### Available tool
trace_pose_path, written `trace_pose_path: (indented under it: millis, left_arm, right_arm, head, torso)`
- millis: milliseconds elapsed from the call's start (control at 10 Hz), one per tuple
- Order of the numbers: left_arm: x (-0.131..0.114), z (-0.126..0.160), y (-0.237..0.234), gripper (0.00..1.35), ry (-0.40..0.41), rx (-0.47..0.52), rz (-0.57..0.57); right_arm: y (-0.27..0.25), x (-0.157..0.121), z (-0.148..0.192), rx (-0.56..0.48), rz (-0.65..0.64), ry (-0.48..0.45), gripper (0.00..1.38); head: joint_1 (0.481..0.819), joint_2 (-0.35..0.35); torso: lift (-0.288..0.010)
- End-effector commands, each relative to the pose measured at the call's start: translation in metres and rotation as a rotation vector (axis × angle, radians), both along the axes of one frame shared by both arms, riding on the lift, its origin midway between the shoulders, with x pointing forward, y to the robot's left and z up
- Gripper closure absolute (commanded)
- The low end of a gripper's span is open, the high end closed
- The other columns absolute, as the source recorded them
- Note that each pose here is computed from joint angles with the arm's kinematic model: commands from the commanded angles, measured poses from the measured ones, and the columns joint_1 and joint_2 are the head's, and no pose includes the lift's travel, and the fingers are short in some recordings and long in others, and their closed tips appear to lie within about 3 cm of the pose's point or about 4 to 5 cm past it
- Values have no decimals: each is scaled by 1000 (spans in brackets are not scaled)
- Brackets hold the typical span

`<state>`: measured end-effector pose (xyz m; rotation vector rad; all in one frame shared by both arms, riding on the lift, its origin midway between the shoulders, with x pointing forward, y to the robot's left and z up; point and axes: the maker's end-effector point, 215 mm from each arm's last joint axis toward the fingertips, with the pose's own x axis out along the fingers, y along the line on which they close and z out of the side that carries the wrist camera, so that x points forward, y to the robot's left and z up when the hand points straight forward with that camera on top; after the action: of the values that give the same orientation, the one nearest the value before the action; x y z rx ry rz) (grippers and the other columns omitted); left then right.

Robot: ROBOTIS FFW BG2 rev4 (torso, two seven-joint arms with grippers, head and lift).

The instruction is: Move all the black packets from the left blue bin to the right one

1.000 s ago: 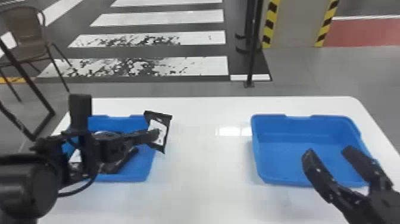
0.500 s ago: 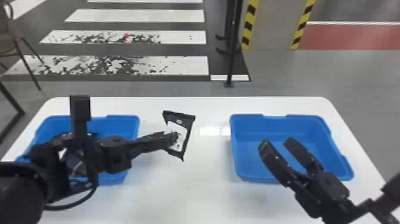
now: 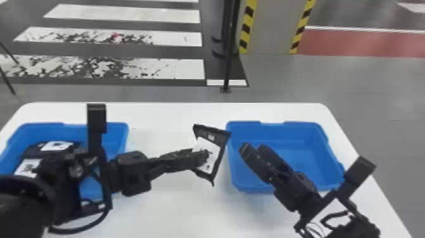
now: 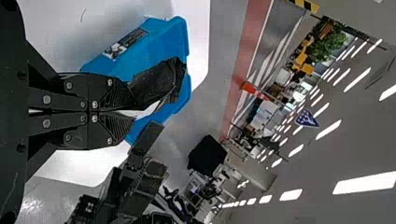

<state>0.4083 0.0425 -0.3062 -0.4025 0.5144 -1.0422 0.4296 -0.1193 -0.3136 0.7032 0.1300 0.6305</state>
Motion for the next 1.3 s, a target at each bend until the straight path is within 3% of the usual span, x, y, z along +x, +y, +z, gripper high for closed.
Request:
trace_pose_path:
  millis: [0, 300, 400, 600, 700, 800, 1100, 1200]
  left_arm:
    - [-8, 3, -14, 1214, 6, -16, -36]
    - [-18, 10, -34, 1214, 4, -41, -86]
    - [-19, 10, -37, 1214, 5, -40, -95]
    - [-18, 10, -36, 1214, 2, -37, -93]
    - [-17, 10, -36, 1214, 0, -35, -92]
    - [-17, 10, -34, 1214, 1, -35, -88]
    - [-16, 10, -34, 1213, -1, -36, -87]
    - [-17, 9, -33, 1032, 11, -47, -78]
  right_arm:
    - [0, 13, -5, 8, 9, 9, 124]
    - [-1, 28, -11, 32, 18, 28, 151]
    - [8, 27, -2, 70, 39, 19, 256]
    - [32, 16, 5, 158, 113, 42, 1027]
    - [44, 7, 5, 209, 149, 67, 1185]
    - [59, -3, 12, 291, 193, 86, 1280]
    - [55, 0, 19, 294, 181, 59, 1277]
    - [52, 2, 18, 291, 172, 57, 1277]
  head:
    - [695, -97]
    - [695, -133]
    - [695, -143]
    - [695, -133]
    - [695, -124]
    - [695, -109]
    - [695, -74]
    - [695, -75]
  torso:
    - [-154]
    - [-154]
    - [-154]
    - [-154]
    - [-154]
    - [-154]
    - [-154]
    - [-154]
